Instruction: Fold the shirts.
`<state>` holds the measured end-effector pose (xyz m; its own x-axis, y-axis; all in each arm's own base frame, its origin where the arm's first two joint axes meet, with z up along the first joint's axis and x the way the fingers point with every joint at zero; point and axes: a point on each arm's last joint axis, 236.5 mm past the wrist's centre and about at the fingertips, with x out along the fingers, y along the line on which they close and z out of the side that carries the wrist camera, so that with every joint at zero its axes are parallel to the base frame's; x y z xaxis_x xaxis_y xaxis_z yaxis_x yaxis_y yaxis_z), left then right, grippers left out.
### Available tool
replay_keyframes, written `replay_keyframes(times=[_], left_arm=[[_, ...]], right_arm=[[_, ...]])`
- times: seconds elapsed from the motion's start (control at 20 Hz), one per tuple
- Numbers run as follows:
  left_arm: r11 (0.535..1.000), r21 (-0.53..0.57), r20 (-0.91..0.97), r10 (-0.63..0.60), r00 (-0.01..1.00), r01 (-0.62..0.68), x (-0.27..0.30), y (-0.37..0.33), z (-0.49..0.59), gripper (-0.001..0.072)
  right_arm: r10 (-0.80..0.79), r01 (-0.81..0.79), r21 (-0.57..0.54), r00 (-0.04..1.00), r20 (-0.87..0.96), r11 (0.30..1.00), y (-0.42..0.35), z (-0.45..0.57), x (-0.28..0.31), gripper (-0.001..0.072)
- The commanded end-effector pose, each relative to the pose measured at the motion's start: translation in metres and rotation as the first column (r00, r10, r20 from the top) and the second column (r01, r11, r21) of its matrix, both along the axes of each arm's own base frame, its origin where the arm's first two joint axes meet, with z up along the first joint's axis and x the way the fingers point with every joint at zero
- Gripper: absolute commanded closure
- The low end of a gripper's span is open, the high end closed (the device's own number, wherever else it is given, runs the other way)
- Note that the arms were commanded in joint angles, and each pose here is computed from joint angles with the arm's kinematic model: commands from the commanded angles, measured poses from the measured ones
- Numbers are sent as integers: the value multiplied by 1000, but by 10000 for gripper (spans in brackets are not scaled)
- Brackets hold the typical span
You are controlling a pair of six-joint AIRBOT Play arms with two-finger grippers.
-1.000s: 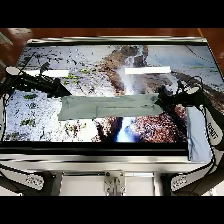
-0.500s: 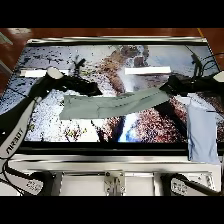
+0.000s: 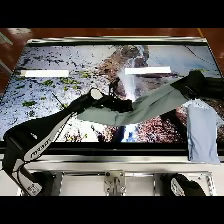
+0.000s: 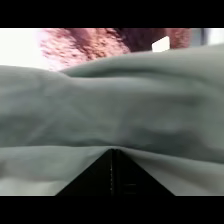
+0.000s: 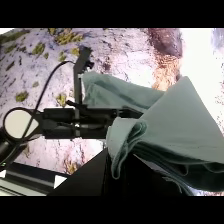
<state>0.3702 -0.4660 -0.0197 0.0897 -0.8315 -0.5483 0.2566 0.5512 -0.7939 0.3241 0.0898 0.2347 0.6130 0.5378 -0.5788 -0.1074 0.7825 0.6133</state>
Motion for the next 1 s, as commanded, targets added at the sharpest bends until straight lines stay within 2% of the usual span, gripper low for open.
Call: replay_keyframes(times=[0.0,0.15,0.3,0.5,0.7,0.95], left_arm=[[995,-94,-78,3,997,-11,-21,-33,3,675],[994,-94,-53,46,998,-51,-5,-26,4,676],[990,-106,81,105,991,-97,43,17,42,679],[973,-60,336,231,913,-224,110,142,136,679],[892,-37,545,395,739,-450,123,296,247,678],[795,-73,688,478,547,-603,54,410,351,677]], right_arm=[[-41,41,-33,999,-4,999,-7,4,-13,636],[-80,77,-111,996,-24,991,-24,-9,-12,636],[-102,87,-176,992,-76,981,-39,-28,-8,636],[25,-28,-51,998,-53,998,9,-34,28,636],[175,-177,-34,983,-56,984,103,-78,65,636],[240,-233,91,968,-75,968,237,-153,89,636]])
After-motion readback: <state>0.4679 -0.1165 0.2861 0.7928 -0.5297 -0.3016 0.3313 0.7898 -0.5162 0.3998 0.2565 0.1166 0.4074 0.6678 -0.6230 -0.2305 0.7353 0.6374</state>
